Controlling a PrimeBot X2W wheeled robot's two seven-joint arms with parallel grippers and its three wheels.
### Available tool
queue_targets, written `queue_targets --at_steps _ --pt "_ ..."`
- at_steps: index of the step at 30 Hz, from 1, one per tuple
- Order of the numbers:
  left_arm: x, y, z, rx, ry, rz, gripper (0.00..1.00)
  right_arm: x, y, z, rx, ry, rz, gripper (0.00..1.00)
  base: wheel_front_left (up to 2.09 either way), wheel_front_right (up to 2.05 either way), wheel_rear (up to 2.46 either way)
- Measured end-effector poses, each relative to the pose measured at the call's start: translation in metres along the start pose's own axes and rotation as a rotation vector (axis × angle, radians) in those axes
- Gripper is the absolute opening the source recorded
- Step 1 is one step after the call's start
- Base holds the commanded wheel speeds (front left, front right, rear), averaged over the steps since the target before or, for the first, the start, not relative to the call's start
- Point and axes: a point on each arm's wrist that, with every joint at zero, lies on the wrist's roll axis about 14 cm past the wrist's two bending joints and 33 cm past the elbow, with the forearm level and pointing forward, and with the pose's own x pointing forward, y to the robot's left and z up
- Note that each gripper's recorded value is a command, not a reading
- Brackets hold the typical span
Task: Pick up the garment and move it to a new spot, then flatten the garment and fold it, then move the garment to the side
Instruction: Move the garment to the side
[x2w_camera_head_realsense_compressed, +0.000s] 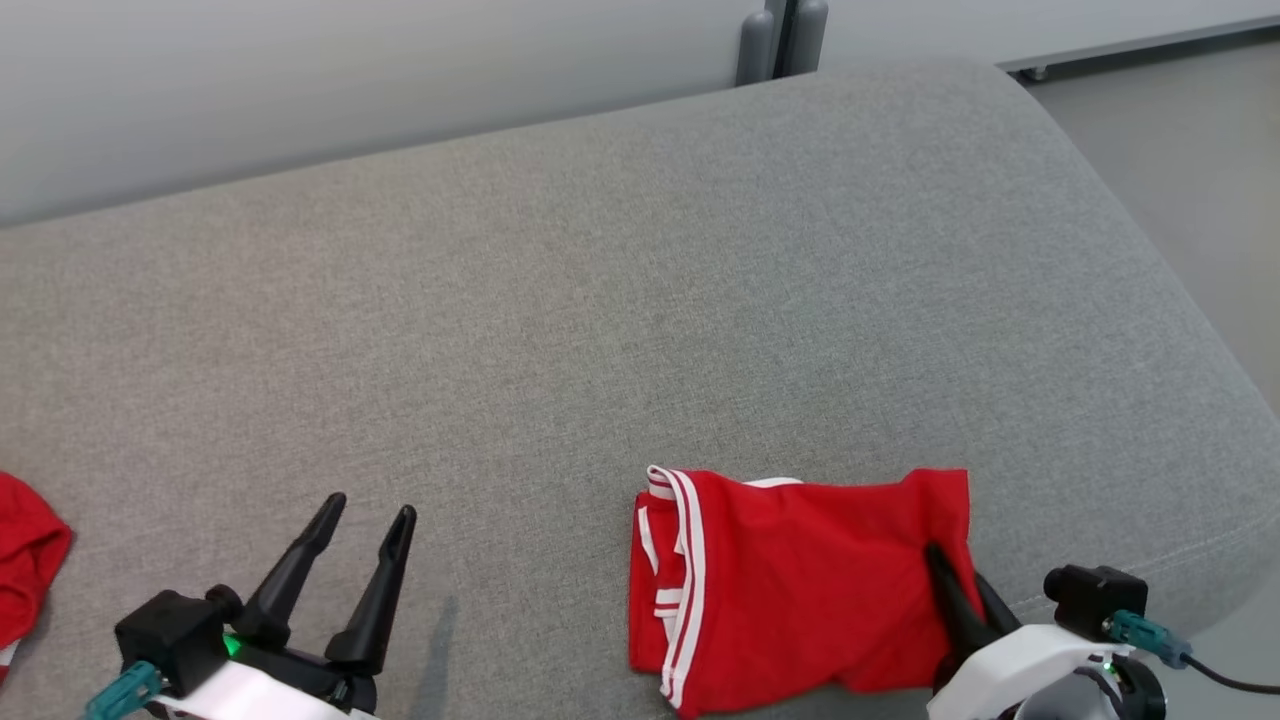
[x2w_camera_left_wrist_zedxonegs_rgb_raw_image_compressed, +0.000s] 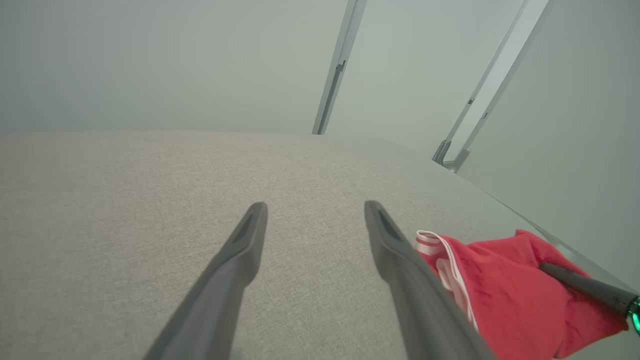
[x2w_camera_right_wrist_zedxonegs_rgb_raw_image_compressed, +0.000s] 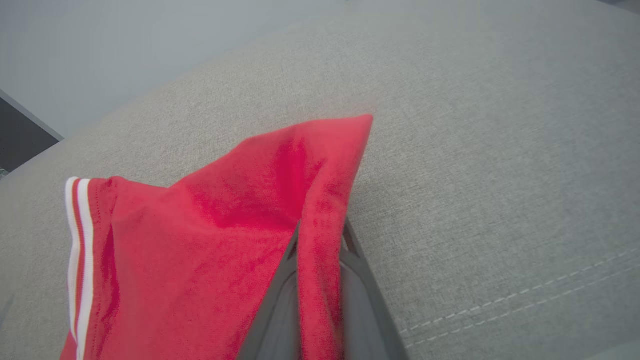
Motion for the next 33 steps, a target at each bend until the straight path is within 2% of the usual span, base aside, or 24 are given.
queue_targets --at_steps 4,10,11,13,14,19,24,25,26,33 --pt "0.001 0.006 0.002 0.009 0.000 -0.008 1.00 0.012 -0.012 0.016 -0.082 -0.041 -0.030 0.00 0.00 0.00 0.00" --pt "0.001 0.014 0.008 0.022 -0.005 -0.030 1.00 0.047 -0.036 0.074 -0.215 -0.164 -0.106 0.00 0.00 0.00 0.00" --pt "-0.003 0.022 0.020 0.039 -0.028 -0.038 1.00 0.066 -0.055 0.110 -0.289 -0.229 -0.182 0.00 0.00 0.00 0.00" --pt "-0.004 0.024 0.023 0.044 -0.033 -0.036 1.00 0.070 -0.059 0.120 -0.304 -0.243 -0.204 0.00 0.00 0.00 0.00" --pt "-0.010 0.033 0.029 0.050 -0.041 -0.022 1.00 0.080 -0.071 0.141 -0.332 -0.274 -0.259 0.00 0.00 0.00 0.00" --pt "-0.021 0.048 0.030 0.042 -0.035 0.023 1.00 0.090 -0.088 0.151 -0.390 -0.254 -0.341 0.00 0.00 0.00 0.00" --pt "-0.029 0.055 0.027 0.034 -0.024 0.052 1.00 0.092 -0.102 0.152 -0.396 -0.229 -0.403 0.00 0.00 0.00 0.00" --pt "-0.030 0.056 0.027 0.033 -0.022 0.056 1.00 0.092 -0.104 0.152 -0.411 -0.224 -0.411 0.40 0.00 0.00 0.00" --pt "-0.031 0.057 0.027 0.035 -0.019 0.059 1.00 0.092 -0.105 0.153 -0.414 -0.231 -0.419 1.00 0.00 0.00 0.00" --pt "-0.033 0.060 0.027 0.044 -0.010 0.062 1.00 0.097 -0.083 0.172 -0.473 -0.311 -0.366 1.00 0.00 0.00 0.00"
